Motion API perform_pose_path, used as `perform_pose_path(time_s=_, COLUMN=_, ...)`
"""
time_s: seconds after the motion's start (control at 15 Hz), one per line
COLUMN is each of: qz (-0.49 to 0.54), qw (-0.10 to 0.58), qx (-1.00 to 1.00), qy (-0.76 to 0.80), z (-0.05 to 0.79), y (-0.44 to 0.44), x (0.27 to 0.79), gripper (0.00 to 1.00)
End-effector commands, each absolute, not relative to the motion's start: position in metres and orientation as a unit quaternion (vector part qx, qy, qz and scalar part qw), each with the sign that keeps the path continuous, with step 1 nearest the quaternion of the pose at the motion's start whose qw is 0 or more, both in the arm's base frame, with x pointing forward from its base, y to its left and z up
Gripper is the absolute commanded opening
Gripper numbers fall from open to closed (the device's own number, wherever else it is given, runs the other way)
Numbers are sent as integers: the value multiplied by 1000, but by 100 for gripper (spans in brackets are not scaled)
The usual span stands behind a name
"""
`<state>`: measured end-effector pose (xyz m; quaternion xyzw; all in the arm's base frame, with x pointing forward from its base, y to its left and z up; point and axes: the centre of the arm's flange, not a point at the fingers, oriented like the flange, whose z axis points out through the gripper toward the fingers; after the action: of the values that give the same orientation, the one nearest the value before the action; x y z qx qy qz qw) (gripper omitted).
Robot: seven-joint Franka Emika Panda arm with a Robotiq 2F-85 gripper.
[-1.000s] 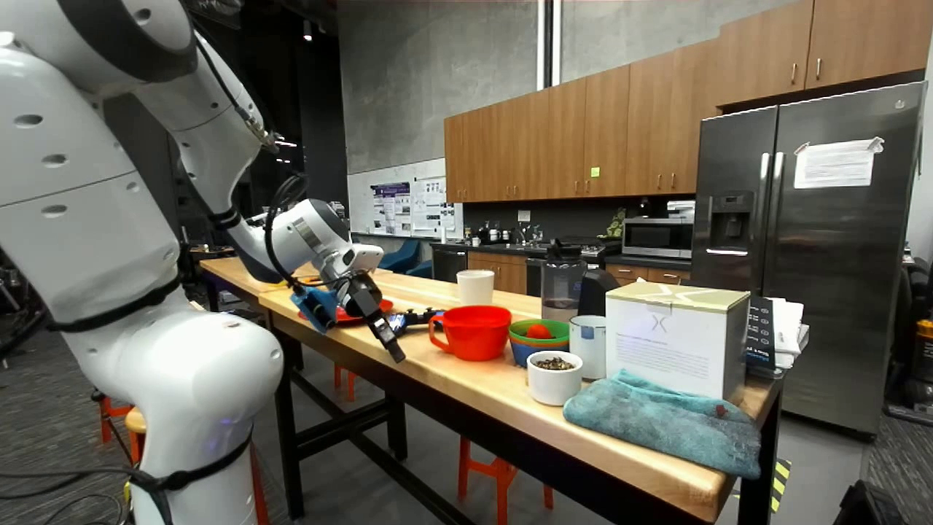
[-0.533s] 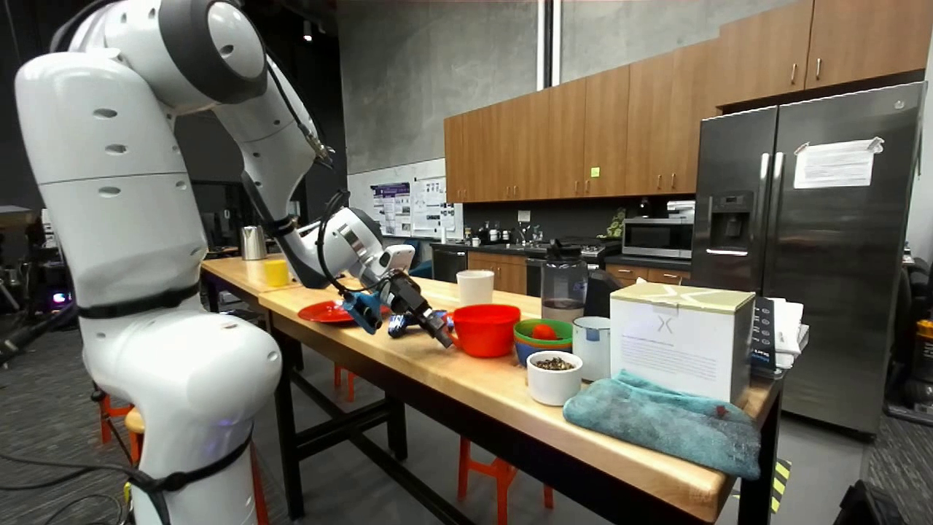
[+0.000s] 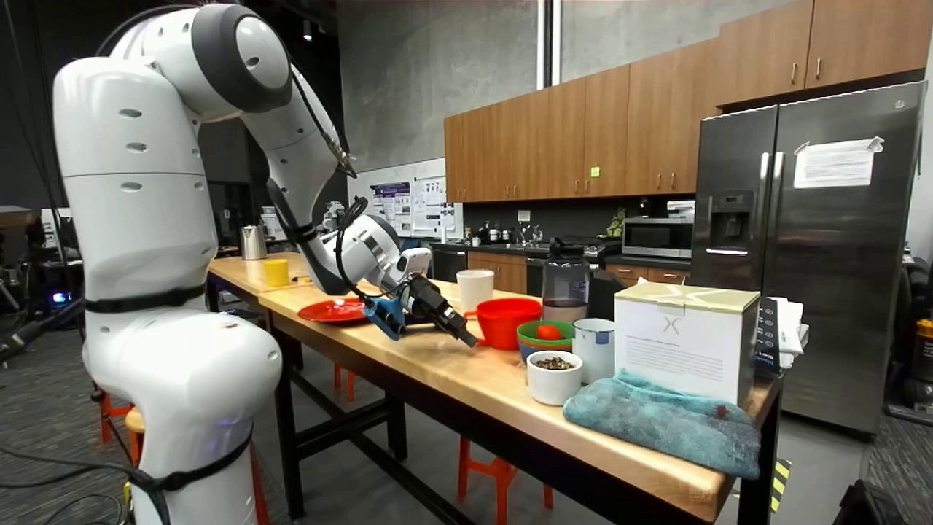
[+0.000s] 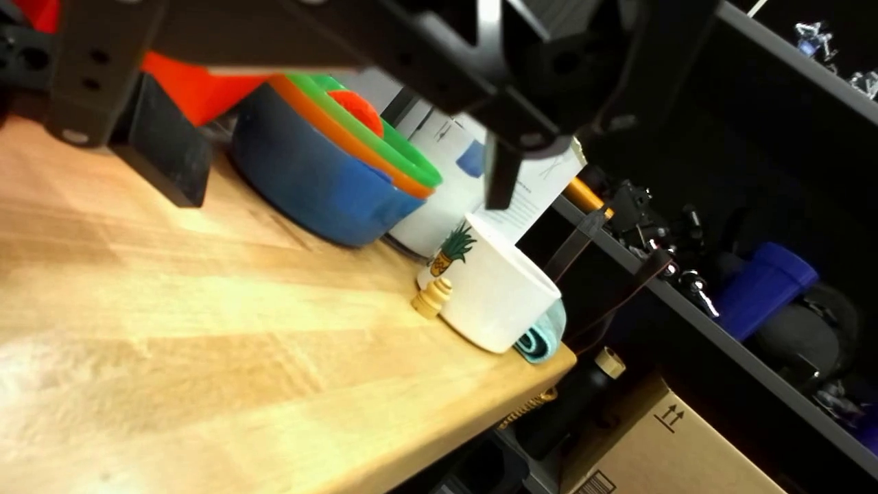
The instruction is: Push the game controller to the left and the red cup forward
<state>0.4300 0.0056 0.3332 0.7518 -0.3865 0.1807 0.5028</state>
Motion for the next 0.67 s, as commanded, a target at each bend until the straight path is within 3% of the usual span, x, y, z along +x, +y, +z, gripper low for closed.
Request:
perform_pose_path(time_s=0.0, qz=197, qw=506, qx=741, qy=-396, z=332, y=3, x=447, gripper=100)
perform_pose_path(time_s=0.6, qz=298, qw=496, qx=728, qy=-369, z=323, y=19, x=497, gripper=100)
